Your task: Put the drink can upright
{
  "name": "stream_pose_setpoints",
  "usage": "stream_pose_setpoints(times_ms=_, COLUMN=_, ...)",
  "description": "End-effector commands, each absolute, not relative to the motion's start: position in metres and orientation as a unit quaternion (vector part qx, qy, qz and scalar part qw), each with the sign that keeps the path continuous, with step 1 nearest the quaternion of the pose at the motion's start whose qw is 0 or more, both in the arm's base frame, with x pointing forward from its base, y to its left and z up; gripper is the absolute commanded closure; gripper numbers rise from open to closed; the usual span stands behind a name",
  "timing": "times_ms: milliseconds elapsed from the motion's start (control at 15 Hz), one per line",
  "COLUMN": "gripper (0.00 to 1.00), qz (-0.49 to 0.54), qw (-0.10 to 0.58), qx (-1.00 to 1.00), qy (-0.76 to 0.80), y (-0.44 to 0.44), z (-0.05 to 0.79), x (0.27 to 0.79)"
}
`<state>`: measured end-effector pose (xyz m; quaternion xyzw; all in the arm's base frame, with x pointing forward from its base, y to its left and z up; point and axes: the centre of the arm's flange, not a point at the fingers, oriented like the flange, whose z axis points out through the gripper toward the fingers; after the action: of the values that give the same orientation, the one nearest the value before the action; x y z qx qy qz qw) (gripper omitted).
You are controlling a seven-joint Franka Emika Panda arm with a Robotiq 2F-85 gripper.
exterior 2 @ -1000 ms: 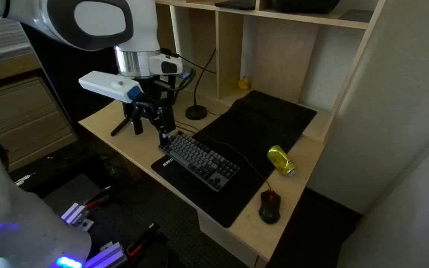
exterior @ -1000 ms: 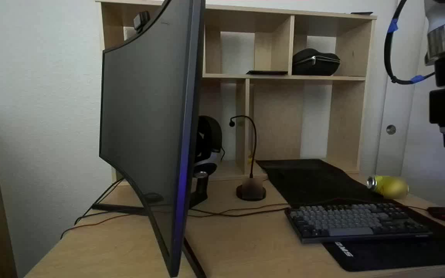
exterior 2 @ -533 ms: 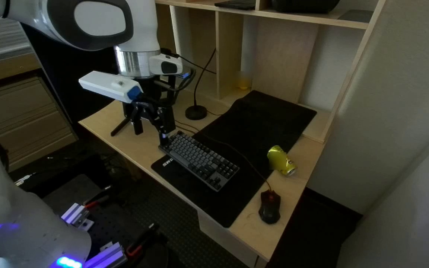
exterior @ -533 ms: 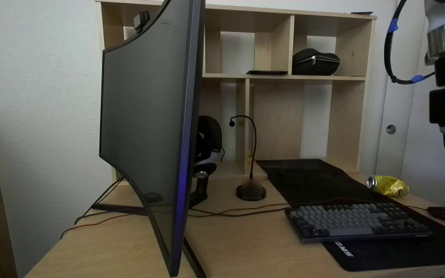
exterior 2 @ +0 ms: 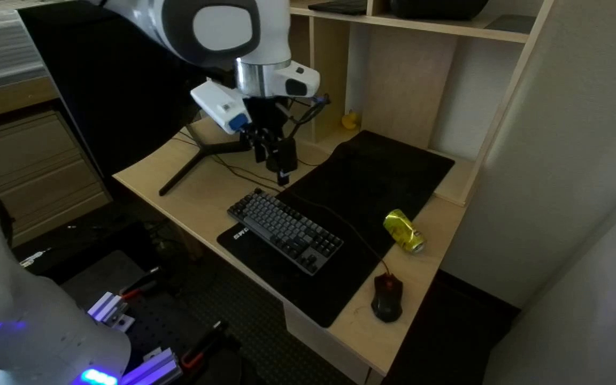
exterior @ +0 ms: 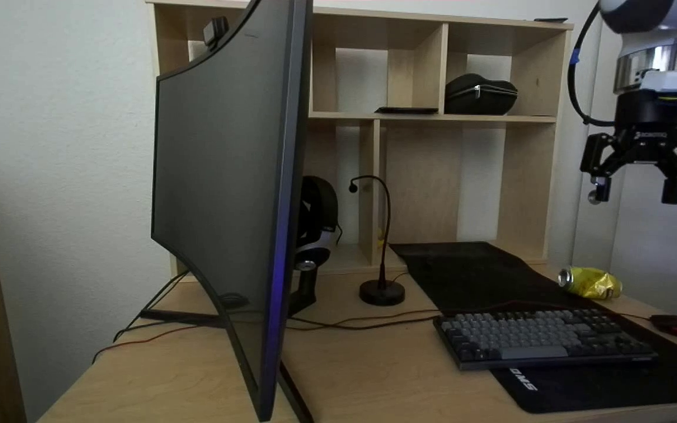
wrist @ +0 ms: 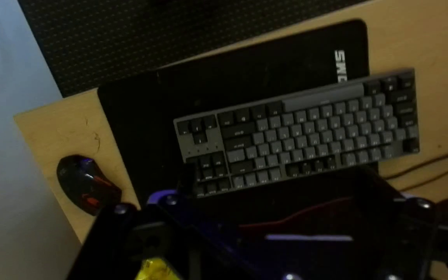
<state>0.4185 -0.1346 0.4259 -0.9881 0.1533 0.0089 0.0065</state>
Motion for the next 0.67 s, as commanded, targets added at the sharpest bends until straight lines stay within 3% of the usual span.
stream_pose_setpoints(times_ms=0, gripper=0.00, qz=0.006, qw=0.014, qx=-0.984, qy=0.178, y=-0.144, z=0.429, x=0.434)
stream_pose_setpoints(times_ms=200, gripper=0.00, qz=0.018, qw=0.019, qx=-0.978, qy=0.207, y=-0.157, z=0.423, x=0.465)
stream_pose_setpoints(times_ms=400, gripper=0.00, qz=0.033, qw=0.029, qx=-0.946, qy=0.321, y=-0.206, z=0.402, x=0.530)
stream_pose_setpoints(times_ms=600, gripper=0.00, qz=0.040, qw=0.042, qx=-0.916, qy=0.398, y=-0.263, z=0.398, x=0.550)
